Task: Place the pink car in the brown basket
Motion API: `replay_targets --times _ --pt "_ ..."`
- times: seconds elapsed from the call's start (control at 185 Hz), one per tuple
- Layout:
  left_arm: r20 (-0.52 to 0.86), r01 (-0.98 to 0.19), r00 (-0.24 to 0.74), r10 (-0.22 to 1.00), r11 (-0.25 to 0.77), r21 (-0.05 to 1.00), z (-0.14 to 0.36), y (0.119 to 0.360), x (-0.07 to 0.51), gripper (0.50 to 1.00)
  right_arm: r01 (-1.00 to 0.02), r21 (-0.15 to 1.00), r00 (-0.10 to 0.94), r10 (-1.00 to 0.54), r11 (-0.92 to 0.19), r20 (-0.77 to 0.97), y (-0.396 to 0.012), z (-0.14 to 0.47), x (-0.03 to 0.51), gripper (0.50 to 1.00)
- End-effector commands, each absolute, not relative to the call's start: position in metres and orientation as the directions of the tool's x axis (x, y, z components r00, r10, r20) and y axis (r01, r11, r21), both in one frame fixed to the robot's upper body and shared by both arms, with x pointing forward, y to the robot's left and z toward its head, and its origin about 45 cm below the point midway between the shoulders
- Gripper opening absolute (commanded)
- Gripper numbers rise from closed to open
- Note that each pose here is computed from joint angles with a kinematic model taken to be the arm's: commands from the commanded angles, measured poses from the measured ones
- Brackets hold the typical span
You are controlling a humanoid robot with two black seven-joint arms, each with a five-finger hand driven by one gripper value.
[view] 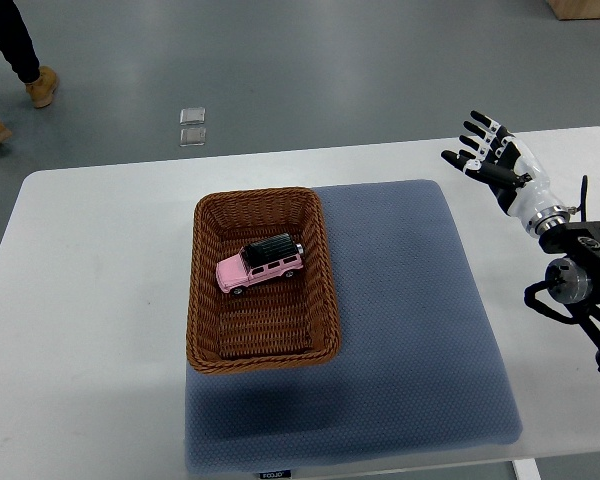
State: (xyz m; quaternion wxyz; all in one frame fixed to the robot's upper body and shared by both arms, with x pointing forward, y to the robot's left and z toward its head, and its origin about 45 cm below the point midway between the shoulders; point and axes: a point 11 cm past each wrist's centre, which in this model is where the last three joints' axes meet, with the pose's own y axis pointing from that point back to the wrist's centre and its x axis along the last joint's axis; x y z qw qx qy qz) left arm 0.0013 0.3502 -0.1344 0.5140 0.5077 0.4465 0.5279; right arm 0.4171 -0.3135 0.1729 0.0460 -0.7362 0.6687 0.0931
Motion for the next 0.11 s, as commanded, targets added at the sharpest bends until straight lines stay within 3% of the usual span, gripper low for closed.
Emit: replay_targets --times 0.0,0.103 --pt "0.077 -0.091 0.045 0.996 -0.073 0.993 -0.1344 0.3500 0.0025 1.000 -0.994 0.051 0.086 -0.969 -0.100 -0.231 -0.3055 0.1716 0.4177 0.913" --pt "0.077 -0.091 0.045 0.996 -0.073 0.993 -0.1344 0.3500 0.0025 1.000 -0.993 0.053 0.092 -0.964 -0.108 -0.249 -0.2967 0.1676 0.4164 0.913"
